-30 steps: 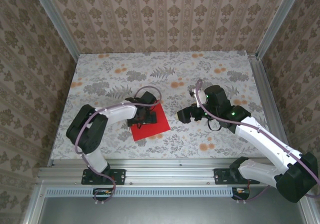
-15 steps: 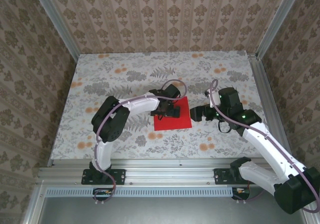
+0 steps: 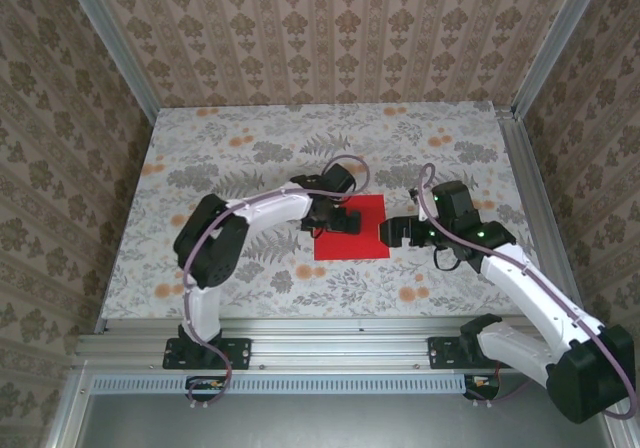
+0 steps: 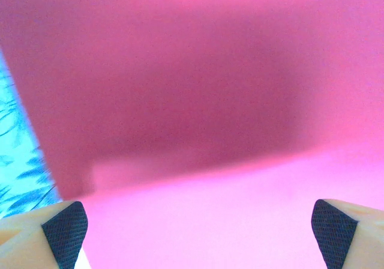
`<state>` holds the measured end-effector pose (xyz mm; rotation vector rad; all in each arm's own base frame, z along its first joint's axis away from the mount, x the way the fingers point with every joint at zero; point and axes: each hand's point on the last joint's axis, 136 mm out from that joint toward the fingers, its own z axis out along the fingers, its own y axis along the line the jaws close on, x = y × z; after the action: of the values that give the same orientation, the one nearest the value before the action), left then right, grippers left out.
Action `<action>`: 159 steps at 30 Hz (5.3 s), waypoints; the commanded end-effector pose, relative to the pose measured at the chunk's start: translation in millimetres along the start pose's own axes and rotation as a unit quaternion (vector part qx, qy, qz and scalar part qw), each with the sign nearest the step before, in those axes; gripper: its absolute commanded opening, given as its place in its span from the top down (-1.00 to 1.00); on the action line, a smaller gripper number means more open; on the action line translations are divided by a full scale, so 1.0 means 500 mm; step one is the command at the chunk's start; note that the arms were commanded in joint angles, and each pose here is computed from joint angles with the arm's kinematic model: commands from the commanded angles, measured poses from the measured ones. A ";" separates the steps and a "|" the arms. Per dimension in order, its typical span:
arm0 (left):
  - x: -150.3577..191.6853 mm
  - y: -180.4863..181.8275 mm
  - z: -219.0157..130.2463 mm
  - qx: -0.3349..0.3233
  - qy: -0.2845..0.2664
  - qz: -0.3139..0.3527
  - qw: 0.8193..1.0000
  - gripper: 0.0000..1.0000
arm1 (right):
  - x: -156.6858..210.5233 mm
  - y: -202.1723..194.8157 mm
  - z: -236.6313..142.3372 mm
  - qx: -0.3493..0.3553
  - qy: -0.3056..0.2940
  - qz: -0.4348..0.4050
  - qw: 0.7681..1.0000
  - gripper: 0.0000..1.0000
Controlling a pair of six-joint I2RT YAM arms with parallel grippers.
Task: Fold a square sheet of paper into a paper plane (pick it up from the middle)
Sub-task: Move the square sheet of paper to the center of the table, then fold the square sheet of paper in half at the center of the table.
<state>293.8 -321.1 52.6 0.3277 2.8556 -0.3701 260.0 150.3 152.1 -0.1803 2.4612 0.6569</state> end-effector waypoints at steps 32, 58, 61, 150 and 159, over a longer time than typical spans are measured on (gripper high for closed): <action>-0.003 0.195 -0.245 0.151 -0.138 -0.057 0.977 -1.00 | -0.009 0.041 0.276 0.252 0.096 0.025 0.963 -1.00; 0.001 0.215 -0.234 0.165 -0.130 -0.081 0.974 -1.00 | 0.019 -0.005 0.378 0.288 0.137 0.033 0.947 -0.93; 0.005 0.217 -0.229 0.164 -0.125 -0.083 0.975 -1.00 | 0.029 -0.013 0.384 0.295 0.139 0.035 0.945 -0.88; -0.034 0.052 -0.169 0.267 -0.078 -0.084 0.957 -0.82 | 0.001 0.038 0.323 -0.052 0.020 0.218 0.974 0.44; -0.021 0.019 -0.112 0.257 -0.051 -0.083 0.961 -0.51 | 0.030 0.020 0.339 -0.061 0.034 0.228 0.971 0.43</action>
<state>287.5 -290.1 103.6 0.1572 2.6711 -1.1266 331.4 240.4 29.5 0.3668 2.5523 0.9714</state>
